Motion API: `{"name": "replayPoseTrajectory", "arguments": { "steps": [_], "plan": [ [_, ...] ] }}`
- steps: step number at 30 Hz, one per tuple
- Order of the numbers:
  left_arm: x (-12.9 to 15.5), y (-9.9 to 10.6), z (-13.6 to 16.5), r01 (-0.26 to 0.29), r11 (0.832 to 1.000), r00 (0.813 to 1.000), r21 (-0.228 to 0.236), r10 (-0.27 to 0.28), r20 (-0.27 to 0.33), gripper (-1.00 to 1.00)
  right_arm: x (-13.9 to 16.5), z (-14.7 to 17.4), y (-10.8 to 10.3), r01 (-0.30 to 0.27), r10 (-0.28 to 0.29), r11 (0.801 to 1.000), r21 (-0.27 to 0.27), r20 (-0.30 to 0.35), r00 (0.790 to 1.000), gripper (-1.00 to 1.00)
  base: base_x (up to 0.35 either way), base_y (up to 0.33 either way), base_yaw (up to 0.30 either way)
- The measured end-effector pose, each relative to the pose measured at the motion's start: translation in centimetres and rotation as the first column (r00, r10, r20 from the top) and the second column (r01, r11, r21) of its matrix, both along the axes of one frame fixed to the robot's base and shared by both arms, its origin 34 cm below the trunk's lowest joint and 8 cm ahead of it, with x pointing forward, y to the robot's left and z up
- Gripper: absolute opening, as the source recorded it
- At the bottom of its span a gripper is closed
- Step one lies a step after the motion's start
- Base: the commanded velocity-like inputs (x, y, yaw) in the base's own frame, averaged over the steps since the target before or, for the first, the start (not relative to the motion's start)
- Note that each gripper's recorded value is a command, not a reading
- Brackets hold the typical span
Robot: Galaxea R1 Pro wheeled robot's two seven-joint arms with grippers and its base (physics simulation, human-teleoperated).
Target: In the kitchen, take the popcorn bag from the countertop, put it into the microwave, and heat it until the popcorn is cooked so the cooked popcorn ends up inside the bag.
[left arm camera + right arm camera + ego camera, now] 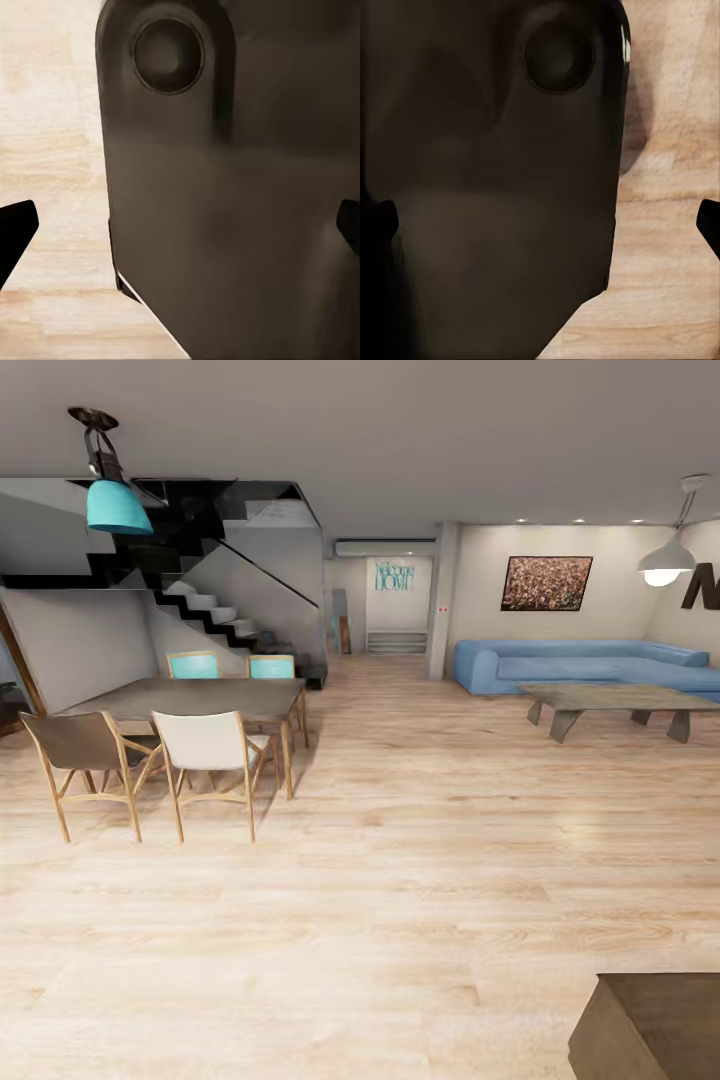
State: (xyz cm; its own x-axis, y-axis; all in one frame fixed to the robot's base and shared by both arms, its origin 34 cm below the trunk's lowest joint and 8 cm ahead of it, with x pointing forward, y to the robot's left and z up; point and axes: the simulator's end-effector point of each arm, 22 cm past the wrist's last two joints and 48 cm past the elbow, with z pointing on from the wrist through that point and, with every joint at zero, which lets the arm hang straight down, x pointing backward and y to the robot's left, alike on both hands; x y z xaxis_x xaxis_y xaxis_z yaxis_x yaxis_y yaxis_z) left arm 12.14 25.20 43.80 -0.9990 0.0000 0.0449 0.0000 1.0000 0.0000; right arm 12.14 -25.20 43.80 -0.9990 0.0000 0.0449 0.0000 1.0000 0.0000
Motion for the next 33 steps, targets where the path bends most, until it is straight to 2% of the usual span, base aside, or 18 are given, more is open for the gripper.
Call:
{"name": "replayPoseTrajectory", "arguments": {
  "steps": [9,14,18,23,26,33],
  "plan": [
    [0.9,-0.5,0.0,-0.047,0.999,0.999,-0.006,0.047,0.028,1.00,0.0,0.0,0.1,-0.014,0.014,1.000,0.002,0.006,1.000,1.00,0.000,0.000,0.024],
    [0.9,-0.5,0.0,-0.072,0.997,0.997,-0.005,0.072,0.027,1.00,0.2,0.0,0.0,-0.013,0.013,1.000,-0.006,0.016,1.000,1.00,0.000,0.000,0.267],
    [0.9,-0.5,0.0,-0.073,0.997,0.997,-0.005,0.073,0.028,1.00,0.4,0.0,0.1,-0.012,0.012,1.000,-0.004,0.025,1.000,1.00,0.000,0.000,0.288],
    [0.9,-0.6,0.0,-0.073,0.997,0.997,-0.006,0.073,0.028,1.00,1.9,0.0,0.1,0.001,0.000,1.000,-0.008,0.092,0.996,1.00,0.000,0.000,0.291],
    [0.9,-0.7,0.0,-0.072,0.997,0.997,-0.008,0.072,0.027,1.00,2.0,0.0,0.1,0.009,-0.008,1.000,-0.008,0.099,0.995,1.00,0.000,0.000,0.292],
    [1.0,1.7,0.0,-0.056,0.998,0.998,0.024,0.056,0.033,1.00,2.1,0.0,0.1,0.017,-0.016,1.000,-0.009,0.108,0.994,1.00,0.000,0.000,0.292]
  ]
}}
